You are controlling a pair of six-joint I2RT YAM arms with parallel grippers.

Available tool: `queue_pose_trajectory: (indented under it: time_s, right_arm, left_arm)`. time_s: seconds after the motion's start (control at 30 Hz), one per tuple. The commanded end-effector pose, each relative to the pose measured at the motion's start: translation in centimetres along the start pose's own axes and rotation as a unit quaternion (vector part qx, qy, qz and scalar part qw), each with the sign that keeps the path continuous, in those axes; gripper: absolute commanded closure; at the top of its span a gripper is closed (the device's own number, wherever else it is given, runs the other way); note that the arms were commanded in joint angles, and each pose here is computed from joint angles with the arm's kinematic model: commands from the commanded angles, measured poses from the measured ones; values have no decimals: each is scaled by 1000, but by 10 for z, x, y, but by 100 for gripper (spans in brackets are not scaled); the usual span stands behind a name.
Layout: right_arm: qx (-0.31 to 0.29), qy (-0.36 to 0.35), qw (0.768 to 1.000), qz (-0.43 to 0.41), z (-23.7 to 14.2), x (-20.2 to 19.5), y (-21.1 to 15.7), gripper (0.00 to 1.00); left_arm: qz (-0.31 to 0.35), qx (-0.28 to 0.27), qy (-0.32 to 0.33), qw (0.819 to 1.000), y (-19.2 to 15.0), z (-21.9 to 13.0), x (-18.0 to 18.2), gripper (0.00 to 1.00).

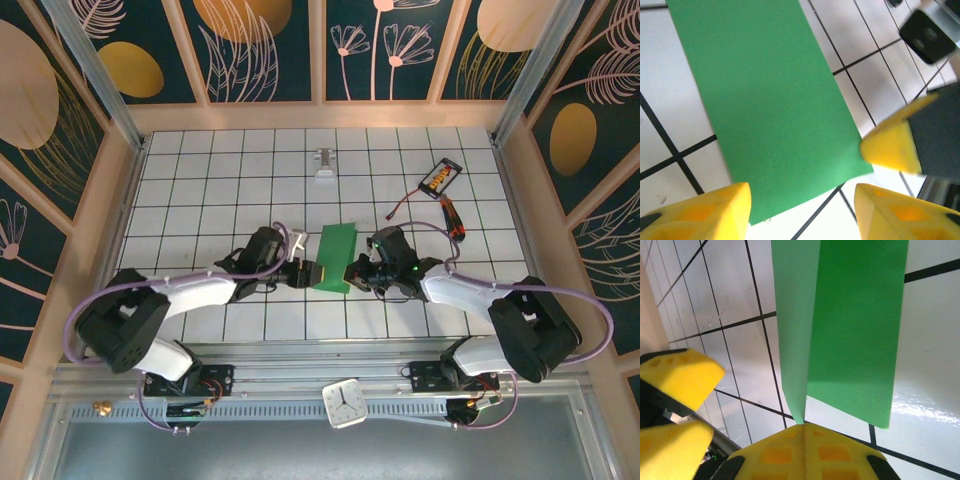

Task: Fold a paper plane with a square sheet of paper (pick it up from the middle)
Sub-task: Fold the triangle a second time at the center of the table.

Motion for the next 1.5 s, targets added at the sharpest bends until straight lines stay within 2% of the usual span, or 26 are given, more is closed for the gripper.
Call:
queue_pose_trajectory:
  time_s: [0.0,0.1,0.33,0.57,0.8,0.9,1.23,1.47]
  right_arm:
    - [3,33,999,27,-5,6,1,100]
    - [10,44,998,42,-5,7,1,100]
    - [17,63,996,67,-8,7,3,100]
    - [21,75,994,79,-9,6,5,100]
    - [22,76,993,83,-9,5,7,100]
    - [23,73,993,84,-8,4,6,100]
    - [23,68,994,88,-6,-2,6,100]
    - [25,65,994,89,-5,-5,4,100]
  left_arm:
    - [99,-67,10,993,6,-6,-8,39]
    - [166,-76,32,983,-3,-1,-11,37]
    - [311,-88,50,945,-26,17,-23,31]
    - [373,-77,77,921,-32,34,-25,27]
    - [409,-81,106,903,-26,48,-27,29]
    - [414,-85,102,901,-23,51,-32,34]
    - [411,-84,55,906,-25,51,-45,65]
    - [407,-83,47,909,-26,51,-47,78]
Point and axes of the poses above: each hand's point on the last joint's axis, 136 mm out from that joint toward the fingers, its own z axis out along the fingers, its own x axis along the line the jaws close on, y = z × x, the point moved 6 cm from there along -z, back along the fingers, and after that the axes turned 9 degrees about -z, right-handed, at the moved point
